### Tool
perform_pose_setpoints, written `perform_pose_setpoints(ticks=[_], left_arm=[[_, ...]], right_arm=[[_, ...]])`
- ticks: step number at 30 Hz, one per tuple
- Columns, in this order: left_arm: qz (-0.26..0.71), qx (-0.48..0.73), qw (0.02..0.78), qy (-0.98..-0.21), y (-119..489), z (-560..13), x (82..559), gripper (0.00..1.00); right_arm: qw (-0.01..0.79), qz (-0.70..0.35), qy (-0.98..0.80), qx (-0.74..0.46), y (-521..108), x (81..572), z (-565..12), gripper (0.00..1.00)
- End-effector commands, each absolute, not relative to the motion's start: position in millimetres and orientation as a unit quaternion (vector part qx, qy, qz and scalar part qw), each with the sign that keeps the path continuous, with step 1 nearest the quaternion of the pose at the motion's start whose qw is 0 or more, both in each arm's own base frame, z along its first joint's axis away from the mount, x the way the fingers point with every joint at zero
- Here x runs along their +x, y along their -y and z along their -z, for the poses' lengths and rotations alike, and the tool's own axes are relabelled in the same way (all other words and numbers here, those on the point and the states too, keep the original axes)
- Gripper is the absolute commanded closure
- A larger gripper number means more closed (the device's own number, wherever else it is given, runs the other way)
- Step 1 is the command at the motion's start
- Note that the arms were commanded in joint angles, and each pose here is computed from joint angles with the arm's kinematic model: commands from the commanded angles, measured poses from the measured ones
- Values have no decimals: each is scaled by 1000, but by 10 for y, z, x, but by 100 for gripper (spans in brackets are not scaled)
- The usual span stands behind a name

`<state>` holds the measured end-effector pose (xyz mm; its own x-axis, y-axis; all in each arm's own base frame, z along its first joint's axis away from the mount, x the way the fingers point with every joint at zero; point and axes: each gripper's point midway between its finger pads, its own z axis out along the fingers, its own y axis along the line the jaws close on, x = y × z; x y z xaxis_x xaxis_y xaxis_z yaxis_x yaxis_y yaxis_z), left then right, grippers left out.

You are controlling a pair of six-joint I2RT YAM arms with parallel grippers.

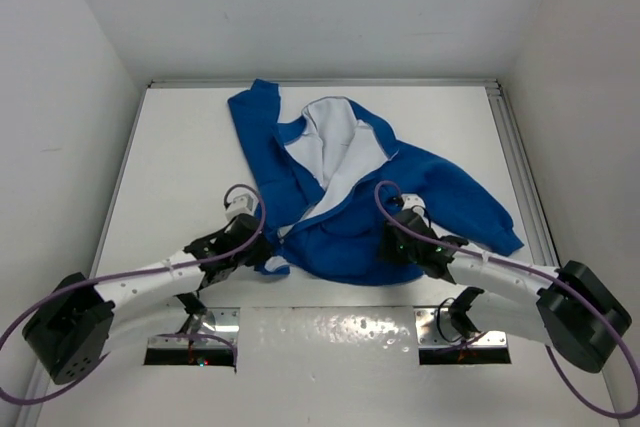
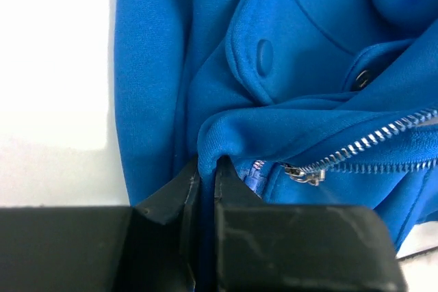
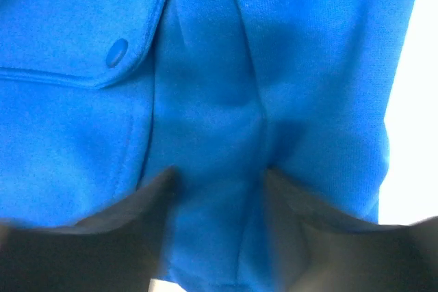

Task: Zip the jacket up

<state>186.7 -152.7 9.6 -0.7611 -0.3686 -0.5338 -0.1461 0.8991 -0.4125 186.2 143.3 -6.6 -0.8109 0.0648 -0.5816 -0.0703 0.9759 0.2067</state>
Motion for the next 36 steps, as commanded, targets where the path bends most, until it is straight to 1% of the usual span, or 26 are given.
perform_pose_setpoints(ticks=[1,2,3,4,6,8,9,10,13,14,16,17,18,19,20,22,23,24,26,29,31,32,33,34,35,36], left_arm=[[215,-125,388,-887,1743,-579,2348,100],[214,-118,396,-885,1771,-636,2419,100],[232,-107,430,-866,1885,-915,2609,100],[224,-106,437,-865,1913,-959,2710,100],[230,-87,452,-858,2036,-1145,2887,100],[234,-56,472,-848,2229,-1376,3140,100],[237,-44,491,-837,2309,-1604,3308,100],[232,-35,477,-847,2370,-1526,3397,100],[209,-45,486,-848,2300,-1667,3627,100],[208,-49,492,-844,2272,-1703,3627,88],[215,-61,509,-831,2169,-1819,3539,75],[217,-67,512,-828,2133,-1853,3500,66],[216,-75,505,-833,2079,-1803,3421,64],[228,-79,512,-825,2047,-1918,3353,63],[238,-81,510,-822,2044,-1946,3294,63],[252,-82,494,-829,1984,-1865,3093,61],[254,-78,487,-832,1974,-1831,3029,60],[240,-78,465,-849,1905,-1677,2915,59],[244,-76,454,-854,1847,-1637,2765,58],[262,-82,444,-853,1772,-1609,2540,54],[272,-91,453,-844,1693,-1733,2441,53],[283,-88,456,-839,1705,-1793,2402,54],[312,-87,460,-827,1739,-1904,2340,59],[327,-84,455,-824,1775,-1914,2296,68],[344,-87,444,-823,1818,-1897,2251,72],[362,-79,430,-823,1877,-1894,2174,77]], right_arm=[[272,-161,-949,-2,-1597,1700,169,55],[265,-175,-948,-6,-1639,1655,172,63],[259,-195,-946,-10,-1694,1582,169,74],[257,-206,-944,-22,-1754,1517,157,81],[245,-207,-946,-35,-1769,1383,184,93],[241,-212,-945,-61,-1838,1261,163,99],[231,-210,-948,-66,-1840,1184,174,100],[227,-218,-946,-83,-1891,1096,155,100],[217,-229,-945,-91,-1935,940,130,100],[218,-230,-944,-93,-1939,918,120,100],[216,-220,-946,-95,-1900,874,107,100],[230,-216,-945,-90,-1880,918,72,97],[236,-210,-945,-90,-1853,936,50,92],[243,-210,-943,-92,-1855,961,14,88],[259,-209,-939,-92,-1858,1016,-47,78],[273,-190,-937,-106,-1829,1083,-182,66],[281,-182,-936,-109,-1812,1116,-235,54],[295,-174,-932,-117,-1802,1172,-332,49],[308,-166,-928,-131,-1796,1220,-413,43],[330,-160,-920,-137,-1830,1317,-543,43],[341,-169,-915,-139,-1896,1364,-628,56],[350,-183,-908,-141,-1963,1391,-683,65],[353,-192,-904,-143,-2006,1398,-713,86],[355,-203,-901,-146,-2043,1394,-745,94],[361,-212,-896,-147,-2087,1411,-791,99],[365,-215,-894,-145,-2101,1427,-813,100]])
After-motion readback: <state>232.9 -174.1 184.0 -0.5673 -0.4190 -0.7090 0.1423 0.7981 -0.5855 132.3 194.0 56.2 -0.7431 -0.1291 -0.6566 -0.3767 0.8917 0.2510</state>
